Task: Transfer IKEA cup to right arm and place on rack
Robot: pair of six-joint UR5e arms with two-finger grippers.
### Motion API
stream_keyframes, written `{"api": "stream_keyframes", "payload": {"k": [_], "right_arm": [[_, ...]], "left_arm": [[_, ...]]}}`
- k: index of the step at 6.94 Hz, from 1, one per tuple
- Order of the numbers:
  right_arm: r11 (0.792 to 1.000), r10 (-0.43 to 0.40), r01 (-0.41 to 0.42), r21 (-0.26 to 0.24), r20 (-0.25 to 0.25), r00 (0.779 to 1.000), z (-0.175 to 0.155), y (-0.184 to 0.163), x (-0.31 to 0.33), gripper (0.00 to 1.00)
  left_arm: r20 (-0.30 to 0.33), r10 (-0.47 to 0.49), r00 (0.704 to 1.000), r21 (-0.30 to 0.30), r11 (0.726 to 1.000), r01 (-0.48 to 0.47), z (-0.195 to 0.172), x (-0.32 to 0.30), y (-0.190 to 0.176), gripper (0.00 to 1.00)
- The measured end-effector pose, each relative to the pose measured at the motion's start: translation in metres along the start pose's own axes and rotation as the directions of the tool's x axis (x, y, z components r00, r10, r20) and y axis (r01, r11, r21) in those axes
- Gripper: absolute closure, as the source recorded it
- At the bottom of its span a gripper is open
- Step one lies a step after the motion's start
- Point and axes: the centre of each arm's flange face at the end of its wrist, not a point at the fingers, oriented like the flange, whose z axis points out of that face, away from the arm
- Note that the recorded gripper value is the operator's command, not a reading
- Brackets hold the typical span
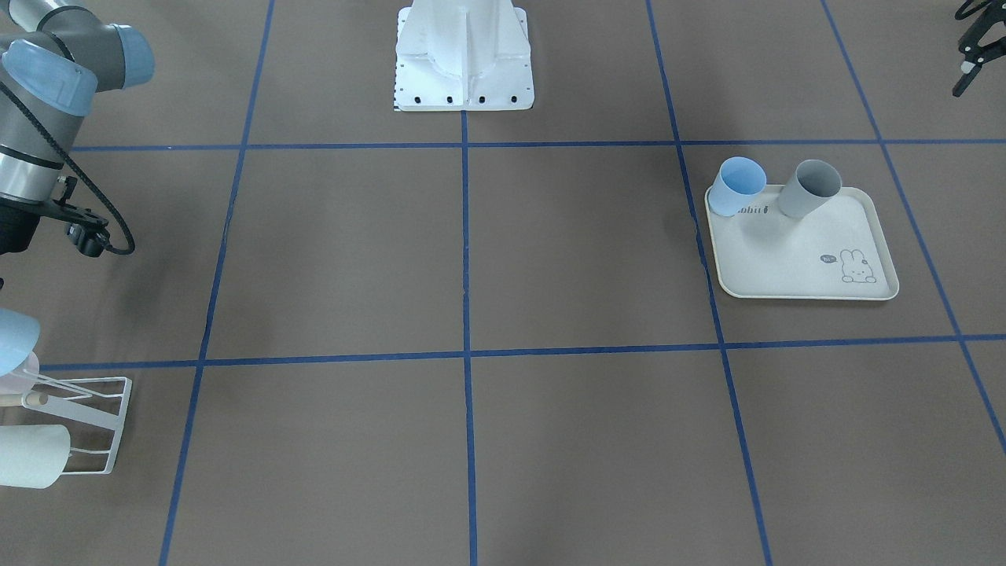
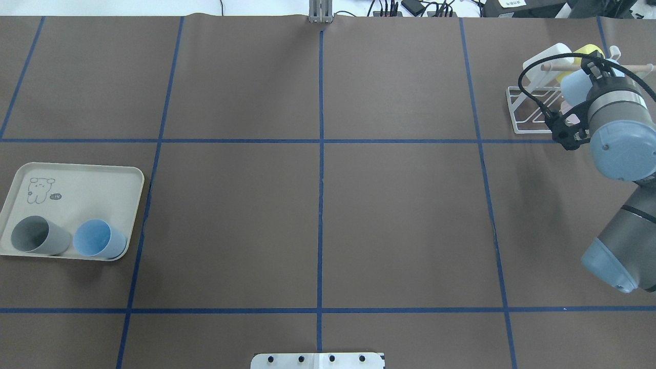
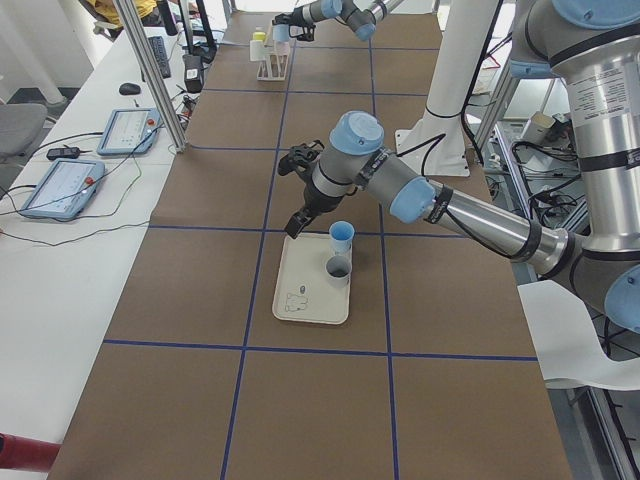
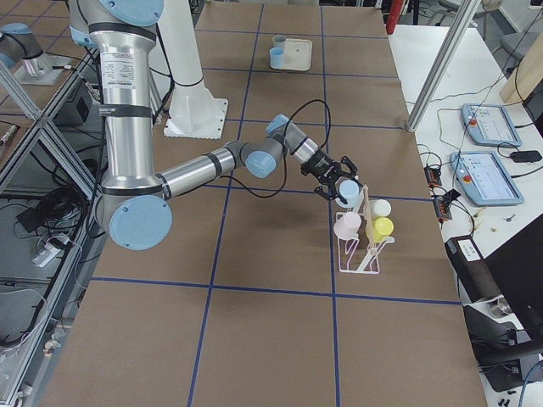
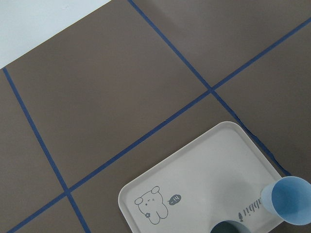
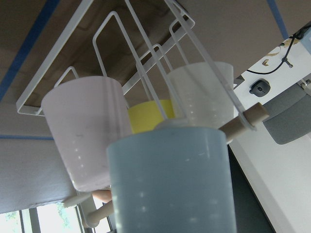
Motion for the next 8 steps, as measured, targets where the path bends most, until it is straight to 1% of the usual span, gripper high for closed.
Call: {"api": "stream_keyframes", "payload": {"k": [1, 3, 7, 8], "right_arm": [[1.000, -0.003, 0.003, -0.001, 0.004, 1.000, 0.003, -0.002, 0.000, 1.00], [1.000, -0.011, 0.011, -0.010, 0.007, 1.000, 0.007, -0.005, -0.002, 0.93], [0.999, -0.025, 0.025, -0.024, -0.004, 1.000, 0.006, -0.014, 0.000, 0.68], [0.999, -0.036, 0.035, -0.034, -0.006, 0.999, 0.007, -0.019, -0.002, 0.66]], "left_arm": [[0.000, 0.000, 1.000, 0.000, 1.000, 0.000, 0.000, 0.000, 0.000, 0.00], [0.000, 0.000, 1.000, 0.000, 1.000, 0.000, 0.000, 0.000, 0.000, 0.00], [-0.001, 0.000, 1.000, -0.001, 1.000, 0.000, 0.001, -0.001, -0.001, 0.00], [-0.001, 0.000, 1.000, -0.002, 1.000, 0.000, 0.001, -0.001, 0.000, 0.00]]}}
